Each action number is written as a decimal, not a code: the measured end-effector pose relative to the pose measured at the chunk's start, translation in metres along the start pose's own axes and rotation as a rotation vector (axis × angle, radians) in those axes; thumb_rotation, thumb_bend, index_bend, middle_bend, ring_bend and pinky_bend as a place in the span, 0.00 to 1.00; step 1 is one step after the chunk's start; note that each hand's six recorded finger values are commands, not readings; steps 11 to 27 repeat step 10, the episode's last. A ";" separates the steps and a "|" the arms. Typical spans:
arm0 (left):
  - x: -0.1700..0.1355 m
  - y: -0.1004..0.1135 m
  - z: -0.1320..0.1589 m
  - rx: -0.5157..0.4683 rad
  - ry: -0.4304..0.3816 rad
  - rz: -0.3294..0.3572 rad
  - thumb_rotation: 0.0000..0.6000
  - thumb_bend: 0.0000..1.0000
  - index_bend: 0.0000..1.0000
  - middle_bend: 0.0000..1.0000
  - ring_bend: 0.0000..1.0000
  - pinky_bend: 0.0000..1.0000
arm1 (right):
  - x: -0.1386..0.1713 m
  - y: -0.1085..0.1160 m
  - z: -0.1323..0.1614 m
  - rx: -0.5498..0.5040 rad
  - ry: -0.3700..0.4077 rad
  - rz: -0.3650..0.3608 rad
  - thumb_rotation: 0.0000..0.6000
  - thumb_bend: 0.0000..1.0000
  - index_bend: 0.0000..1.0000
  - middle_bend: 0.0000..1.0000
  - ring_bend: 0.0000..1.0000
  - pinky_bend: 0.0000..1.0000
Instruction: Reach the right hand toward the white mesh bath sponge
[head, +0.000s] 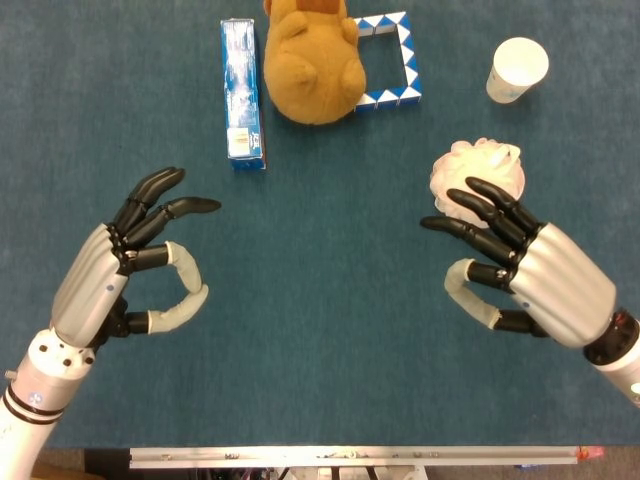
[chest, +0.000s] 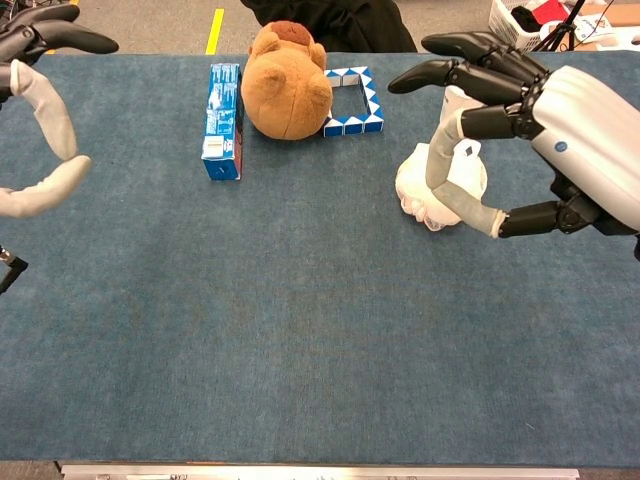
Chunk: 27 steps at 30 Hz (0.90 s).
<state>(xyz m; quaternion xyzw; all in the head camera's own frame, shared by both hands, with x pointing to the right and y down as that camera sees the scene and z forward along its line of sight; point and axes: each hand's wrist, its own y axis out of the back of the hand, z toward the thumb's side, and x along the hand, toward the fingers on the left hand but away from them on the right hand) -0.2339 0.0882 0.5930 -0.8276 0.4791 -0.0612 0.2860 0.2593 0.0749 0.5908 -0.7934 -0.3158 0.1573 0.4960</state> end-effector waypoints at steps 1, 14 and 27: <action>0.000 0.000 0.000 -0.001 0.000 0.000 1.00 0.40 0.76 0.21 0.04 0.06 | 0.000 0.000 0.000 -0.001 -0.001 0.000 1.00 0.42 0.64 0.21 0.00 0.01; 0.001 -0.001 0.001 -0.001 0.000 -0.004 1.00 0.40 0.77 0.21 0.04 0.06 | 0.002 0.000 -0.001 -0.004 -0.005 -0.002 1.00 0.42 0.64 0.21 0.00 0.01; 0.001 -0.001 0.001 -0.001 0.000 -0.004 1.00 0.40 0.77 0.21 0.04 0.06 | 0.002 0.000 -0.001 -0.004 -0.005 -0.002 1.00 0.42 0.64 0.21 0.00 0.01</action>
